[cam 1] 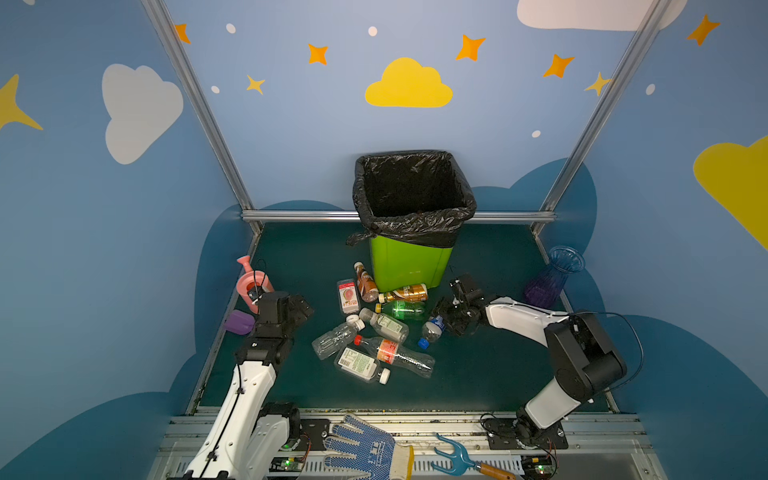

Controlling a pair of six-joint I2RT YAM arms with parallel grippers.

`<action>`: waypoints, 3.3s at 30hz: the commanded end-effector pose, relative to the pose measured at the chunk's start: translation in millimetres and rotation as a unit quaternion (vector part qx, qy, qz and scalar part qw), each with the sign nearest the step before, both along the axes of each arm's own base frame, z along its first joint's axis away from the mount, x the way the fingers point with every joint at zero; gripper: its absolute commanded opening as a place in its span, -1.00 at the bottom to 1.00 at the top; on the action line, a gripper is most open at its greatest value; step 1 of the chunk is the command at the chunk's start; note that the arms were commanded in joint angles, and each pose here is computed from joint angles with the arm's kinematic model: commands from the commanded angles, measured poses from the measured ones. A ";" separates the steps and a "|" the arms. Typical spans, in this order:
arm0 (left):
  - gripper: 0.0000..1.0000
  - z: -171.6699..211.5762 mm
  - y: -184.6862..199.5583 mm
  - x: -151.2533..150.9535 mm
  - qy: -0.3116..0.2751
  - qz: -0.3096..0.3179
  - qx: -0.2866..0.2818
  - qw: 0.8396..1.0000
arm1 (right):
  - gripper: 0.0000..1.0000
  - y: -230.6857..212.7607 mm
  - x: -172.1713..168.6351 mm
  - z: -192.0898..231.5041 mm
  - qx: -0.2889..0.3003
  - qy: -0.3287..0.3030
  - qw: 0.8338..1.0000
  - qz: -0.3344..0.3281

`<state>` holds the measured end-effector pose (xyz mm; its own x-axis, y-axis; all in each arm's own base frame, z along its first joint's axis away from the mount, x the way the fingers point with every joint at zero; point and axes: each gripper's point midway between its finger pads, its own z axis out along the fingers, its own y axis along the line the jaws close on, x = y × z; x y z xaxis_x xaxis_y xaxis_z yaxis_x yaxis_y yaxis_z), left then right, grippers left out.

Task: Throw the plastic bottles in the bin
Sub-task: 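Lower the left gripper to the pile while the right gripper grasps the blue-label bottle, then lift the blue-label bottle over the bin with the right gripper and release it, then lower the right gripper back beside the pile while the left gripper reaches into the pile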

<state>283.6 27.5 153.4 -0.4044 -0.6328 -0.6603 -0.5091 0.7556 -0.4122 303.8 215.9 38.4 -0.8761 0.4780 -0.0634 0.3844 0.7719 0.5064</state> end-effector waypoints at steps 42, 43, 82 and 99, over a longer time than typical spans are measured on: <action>1.00 -16.6 -1.7 -6.5 0.020 -0.003 -0.042 0.999 | 0.86 -29.1 110.2 534.9 0.037 -0.601 0.797 0.051; 1.00 -16.0 -1.7 -7.1 0.018 -0.004 -0.040 0.999 | 0.87 -37.2 102.8 540.0 0.030 -0.613 0.788 0.038; 1.00 1.0 -113.6 -33.3 0.058 -0.292 0.140 0.944 | 0.87 -117.2 31.1 174.8 0.024 -0.299 0.952 -0.064; 0.99 -31.8 -196.6 -99.9 0.019 -0.731 0.354 0.583 | 0.89 -134.6 36.1 160.0 0.018 -0.275 0.957 -0.089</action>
<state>200.1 -155.7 131.2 -0.3412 0.7673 -0.5430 0.8075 0.5350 0.2485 337.4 83.1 198.9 -0.6297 0.6157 -0.4737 0.1725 0.7054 0.6875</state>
